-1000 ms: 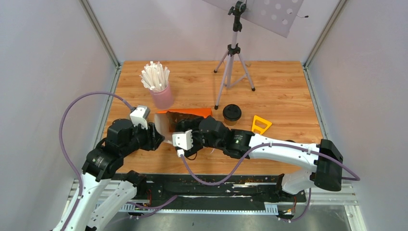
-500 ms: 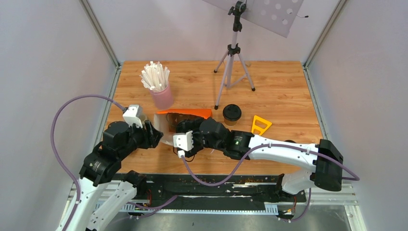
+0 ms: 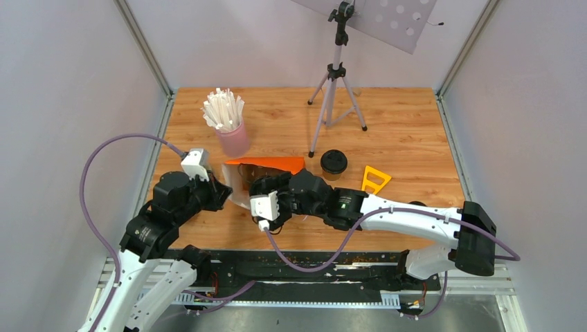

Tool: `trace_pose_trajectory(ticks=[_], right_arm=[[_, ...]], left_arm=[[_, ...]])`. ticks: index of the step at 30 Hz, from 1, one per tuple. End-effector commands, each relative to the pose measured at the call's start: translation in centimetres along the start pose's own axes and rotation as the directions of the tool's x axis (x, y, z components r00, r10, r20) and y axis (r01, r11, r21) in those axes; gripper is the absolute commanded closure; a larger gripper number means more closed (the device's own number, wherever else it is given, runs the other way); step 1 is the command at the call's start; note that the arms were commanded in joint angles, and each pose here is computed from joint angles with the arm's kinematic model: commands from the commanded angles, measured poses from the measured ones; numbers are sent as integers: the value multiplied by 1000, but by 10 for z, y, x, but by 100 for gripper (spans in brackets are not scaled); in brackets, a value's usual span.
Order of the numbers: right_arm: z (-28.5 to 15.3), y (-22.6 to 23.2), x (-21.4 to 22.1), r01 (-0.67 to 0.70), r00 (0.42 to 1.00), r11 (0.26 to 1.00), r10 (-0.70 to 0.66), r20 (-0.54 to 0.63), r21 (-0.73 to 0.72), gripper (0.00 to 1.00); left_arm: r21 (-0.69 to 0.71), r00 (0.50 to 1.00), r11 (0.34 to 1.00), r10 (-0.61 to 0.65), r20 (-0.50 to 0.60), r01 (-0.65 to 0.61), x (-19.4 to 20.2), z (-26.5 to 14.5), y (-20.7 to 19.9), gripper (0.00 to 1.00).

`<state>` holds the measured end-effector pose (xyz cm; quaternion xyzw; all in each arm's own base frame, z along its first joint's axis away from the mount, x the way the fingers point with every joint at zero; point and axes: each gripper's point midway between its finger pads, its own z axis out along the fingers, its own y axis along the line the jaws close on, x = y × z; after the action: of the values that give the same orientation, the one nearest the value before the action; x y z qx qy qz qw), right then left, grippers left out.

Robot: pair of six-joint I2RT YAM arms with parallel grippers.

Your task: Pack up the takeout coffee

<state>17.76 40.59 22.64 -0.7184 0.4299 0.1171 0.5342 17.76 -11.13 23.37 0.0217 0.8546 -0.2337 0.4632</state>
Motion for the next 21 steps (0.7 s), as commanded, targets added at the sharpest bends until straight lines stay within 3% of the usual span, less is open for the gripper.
trace_pose_trajectory(ticks=[1,10,14,21], right_arm=[[-4,-11,-27,46,994,999,-48,94,21,51],[4,-18,-26,130,988,991,-132,81,36,50],[13,-24,-5,183,983,981,-184,10,57,50],[13,-29,18,147,989,989,-147,-22,7,50]], left_arm=[[75,999,997,29,26,-31,-9,3,-14,100],[86,998,995,50,-32,-47,4,5,-13,100],[57,997,997,59,-44,-57,7,6,-7,100],[50,991,996,83,-101,-78,18,5,-3,100]])
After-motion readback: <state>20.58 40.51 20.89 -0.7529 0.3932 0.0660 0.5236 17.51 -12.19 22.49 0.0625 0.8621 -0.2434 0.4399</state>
